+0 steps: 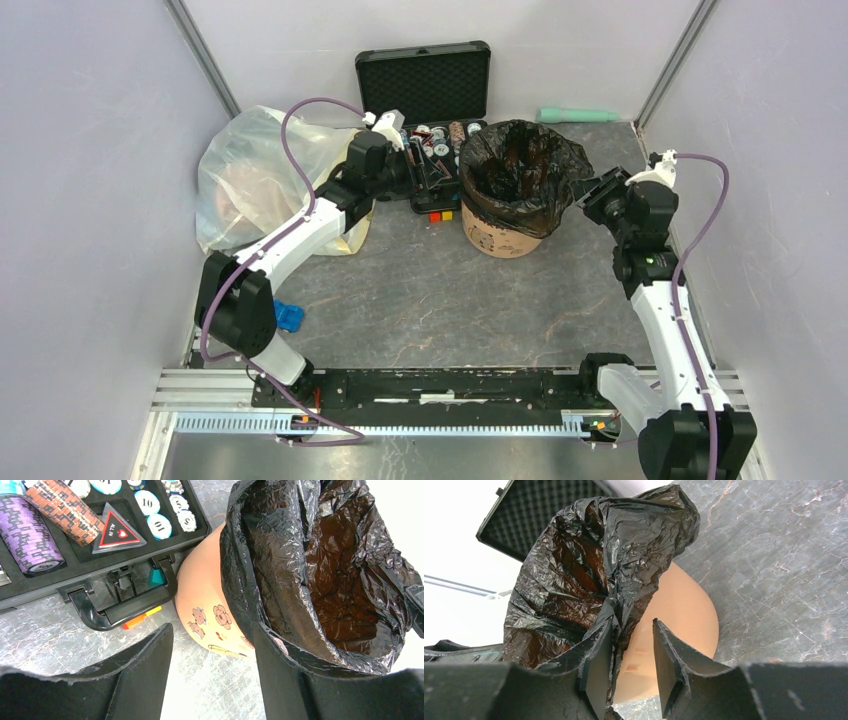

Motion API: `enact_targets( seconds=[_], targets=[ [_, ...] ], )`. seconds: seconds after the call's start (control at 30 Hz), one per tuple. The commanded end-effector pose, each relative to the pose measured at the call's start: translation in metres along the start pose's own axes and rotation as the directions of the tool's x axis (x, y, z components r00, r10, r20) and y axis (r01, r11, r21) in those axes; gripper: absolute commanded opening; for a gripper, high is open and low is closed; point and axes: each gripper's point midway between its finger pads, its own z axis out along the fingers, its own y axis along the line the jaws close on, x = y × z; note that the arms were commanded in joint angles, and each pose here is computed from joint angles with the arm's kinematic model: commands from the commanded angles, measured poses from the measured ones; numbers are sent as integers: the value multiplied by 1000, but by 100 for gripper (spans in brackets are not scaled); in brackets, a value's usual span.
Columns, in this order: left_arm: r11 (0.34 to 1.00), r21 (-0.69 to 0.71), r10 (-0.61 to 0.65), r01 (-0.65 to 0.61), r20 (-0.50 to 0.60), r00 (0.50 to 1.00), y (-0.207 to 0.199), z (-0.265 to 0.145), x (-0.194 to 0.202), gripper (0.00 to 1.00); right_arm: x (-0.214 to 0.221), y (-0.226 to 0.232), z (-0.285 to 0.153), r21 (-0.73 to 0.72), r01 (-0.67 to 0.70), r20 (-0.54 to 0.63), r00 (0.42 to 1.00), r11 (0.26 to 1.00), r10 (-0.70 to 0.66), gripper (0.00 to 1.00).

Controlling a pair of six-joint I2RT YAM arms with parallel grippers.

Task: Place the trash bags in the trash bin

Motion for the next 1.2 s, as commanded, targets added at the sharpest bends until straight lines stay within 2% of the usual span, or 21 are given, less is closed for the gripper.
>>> enact_targets(
  seconds=[0.0, 0.1, 0.17, 0.27, 0.37, 0.43, 0.5, 0.67, 0.7, 0.73, 0.8, 0.83, 1.1, 1.17],
  targets=[
    [998, 68, -15, 12, 46, 999, -20, -9, -16, 67, -17, 0, -7, 29, 25, 74, 997, 999, -27, 44],
    [997, 74, -18, 16, 34, 999, -20, -6, -13, 66, -19, -6, -10, 56, 37, 84, 996, 998, -42, 47],
    [997, 73, -22, 20, 24, 999, -19, -4, -10, 66, -20, -5, -12, 48, 53, 95, 994, 997, -57, 45],
    [996, 89, -22, 18, 36, 999, -22, -3, -12, 66, -19, -6, -13, 44, 58, 100, 993, 997, -63, 26],
    [996, 89, -22, 19, 36, 999, -22, -2, -12, 66, -15, -6, -12, 36, 62, 90, 994, 997, -65, 13],
    [996, 88, -20, 16, 39, 999, -22, -3, -13, 66, -13, -7, -10, 35, 60, 85, 994, 998, -63, 17],
    [996, 89, -19, 15, 40, 999, -22, -3, -13, 66, -13, -5, -9, 22, 57, 89, 994, 998, -59, 37],
    [995, 95, -19, 15, 40, 999, -24, -3, -15, 66, -14, 8, -8, -47, 61, 91, 994, 997, -57, 41],
    [995, 95, -18, 14, 42, 999, -24, -3, -15, 66, -13, 9, -8, -53, 63, 90, 994, 997, -58, 39],
    [995, 95, -17, 13, 42, 999, -24, -3, -15, 66, -13, 8, -8, -49, 63, 91, 994, 997, -59, 31],
    [996, 94, -14, 9, 43, 999, -24, -4, -16, 66, -12, 3, -8, -34, 66, 92, 994, 997, -63, 4],
    [996, 92, -13, 9, 43, 999, -24, -4, -16, 66, -11, -1, -8, -15, 67, 93, 994, 998, -66, 0],
    [995, 100, -15, 13, 24, 1000, -24, -1, -11, 66, 7, -46, -4, 137, 128, 75, 987, 982, -140, 0],
    [994, 105, -16, 14, 15, 1000, -23, 1, -8, 63, 18, -54, -1, 145, 133, 52, 989, 981, -142, 0]
  ],
)
